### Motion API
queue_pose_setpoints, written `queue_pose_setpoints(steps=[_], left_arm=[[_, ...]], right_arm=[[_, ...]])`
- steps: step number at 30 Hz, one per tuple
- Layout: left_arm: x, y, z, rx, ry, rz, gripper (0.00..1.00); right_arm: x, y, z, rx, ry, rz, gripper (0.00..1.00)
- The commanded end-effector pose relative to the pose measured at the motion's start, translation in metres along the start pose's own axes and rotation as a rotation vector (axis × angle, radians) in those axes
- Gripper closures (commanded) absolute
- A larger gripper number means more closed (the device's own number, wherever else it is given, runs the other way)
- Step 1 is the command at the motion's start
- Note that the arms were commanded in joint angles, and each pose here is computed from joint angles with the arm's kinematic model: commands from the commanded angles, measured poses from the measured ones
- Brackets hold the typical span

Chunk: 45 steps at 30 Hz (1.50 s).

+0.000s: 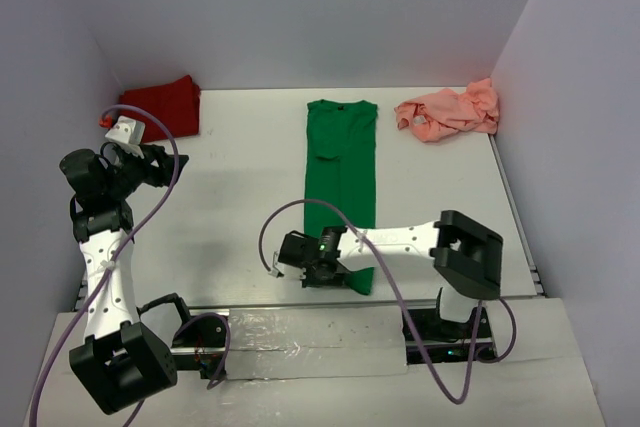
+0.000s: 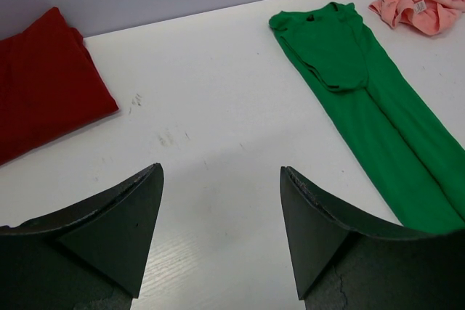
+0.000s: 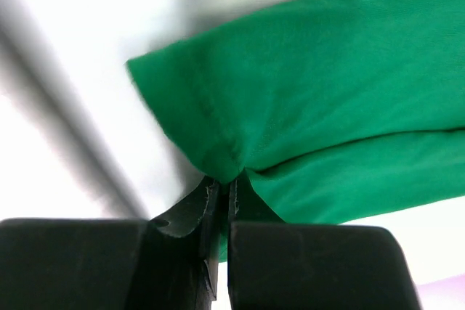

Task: Fold and stack the t-shirts
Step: Grab the bottom of the folded rectangular tshirt with right arm, then fold the folded rectangular tshirt in 1/3 of the way

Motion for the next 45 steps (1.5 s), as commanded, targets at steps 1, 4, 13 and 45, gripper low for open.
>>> queue_pose_setpoints(steps=[1, 4, 13, 45], left_arm=[[-0.008, 0.002, 0.000, 0.018, -0.032, -0.018, 0.26], [-0.010, 0.003, -0.002, 0.024, -0.037, -0.023, 0.26], [-0.010, 0.002, -0.003, 0.047, -0.024, -0.017, 0.26], [-0.003, 0.000, -0.002, 0.071, -0.023, -0.004, 0.26]], right_arm=[[0.004, 0.046, 0.016, -0.151, 0.019, -0.109, 1.00], [-0.001, 0.071, 0.011, -0.126, -0.017, -0.201, 1.00], [-0.009, 0.090, -0.048, 0.180, -0.124, -0.301, 1.00], [-0.047, 0.027, -0.231, 0.471, -0.307, -0.233, 1.00]])
Point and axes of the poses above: each gripper's point midway between its finger pads, its own y axis back along the fingers, its own z axis along the line the jaws close on, x = y × z, the point moved 9 cm from there along y, back along the fingers, and after that the axes turned 6 degrees about -y, right-handed, at the moved point
